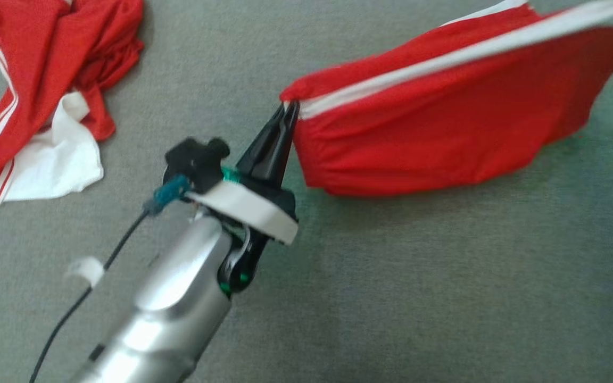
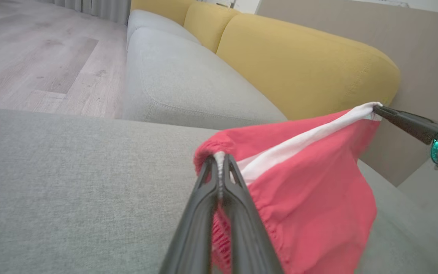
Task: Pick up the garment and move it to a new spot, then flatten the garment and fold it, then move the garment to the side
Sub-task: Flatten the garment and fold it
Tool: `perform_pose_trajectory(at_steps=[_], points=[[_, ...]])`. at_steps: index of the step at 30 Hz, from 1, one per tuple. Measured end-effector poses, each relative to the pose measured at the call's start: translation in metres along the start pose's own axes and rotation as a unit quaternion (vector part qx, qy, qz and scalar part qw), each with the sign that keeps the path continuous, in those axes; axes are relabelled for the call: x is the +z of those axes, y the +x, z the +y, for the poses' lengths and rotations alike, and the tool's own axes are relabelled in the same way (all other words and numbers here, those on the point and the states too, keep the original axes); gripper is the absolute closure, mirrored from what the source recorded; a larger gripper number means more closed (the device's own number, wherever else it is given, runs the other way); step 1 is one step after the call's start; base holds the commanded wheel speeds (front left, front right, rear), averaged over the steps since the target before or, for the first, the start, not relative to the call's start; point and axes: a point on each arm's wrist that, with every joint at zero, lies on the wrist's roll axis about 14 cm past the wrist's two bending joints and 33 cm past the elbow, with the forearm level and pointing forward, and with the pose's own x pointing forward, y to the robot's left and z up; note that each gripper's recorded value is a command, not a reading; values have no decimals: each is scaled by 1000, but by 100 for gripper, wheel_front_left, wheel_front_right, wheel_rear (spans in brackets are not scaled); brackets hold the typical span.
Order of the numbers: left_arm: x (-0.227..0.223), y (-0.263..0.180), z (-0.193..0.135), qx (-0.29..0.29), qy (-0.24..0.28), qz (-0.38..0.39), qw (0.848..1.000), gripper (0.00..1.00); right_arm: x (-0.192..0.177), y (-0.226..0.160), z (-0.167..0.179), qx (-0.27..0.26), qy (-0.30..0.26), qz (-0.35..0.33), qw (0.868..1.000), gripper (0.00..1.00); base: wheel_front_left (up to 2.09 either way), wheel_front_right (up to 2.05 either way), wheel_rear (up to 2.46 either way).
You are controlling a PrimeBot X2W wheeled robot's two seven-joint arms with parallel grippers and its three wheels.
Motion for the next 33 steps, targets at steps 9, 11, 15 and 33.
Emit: perform_pose_trajectory(at_steps=[9,11,15,33], points=[[-23,14,34,32,-1,48,998,100,-36,56,26,53,-2,65,996,100,0,0,0],[-28,17,43,42,2,57,997,99,-41,65,31,62,-9,72,995,100,0,0,0],[-35,20,53,54,4,62,997,0,-48,78,32,64,-11,72,995,0,0,0,0],[23,-66,56,176,111,-80,975,0,-101,55,43,14,143,149,978,0,0,0,0]])
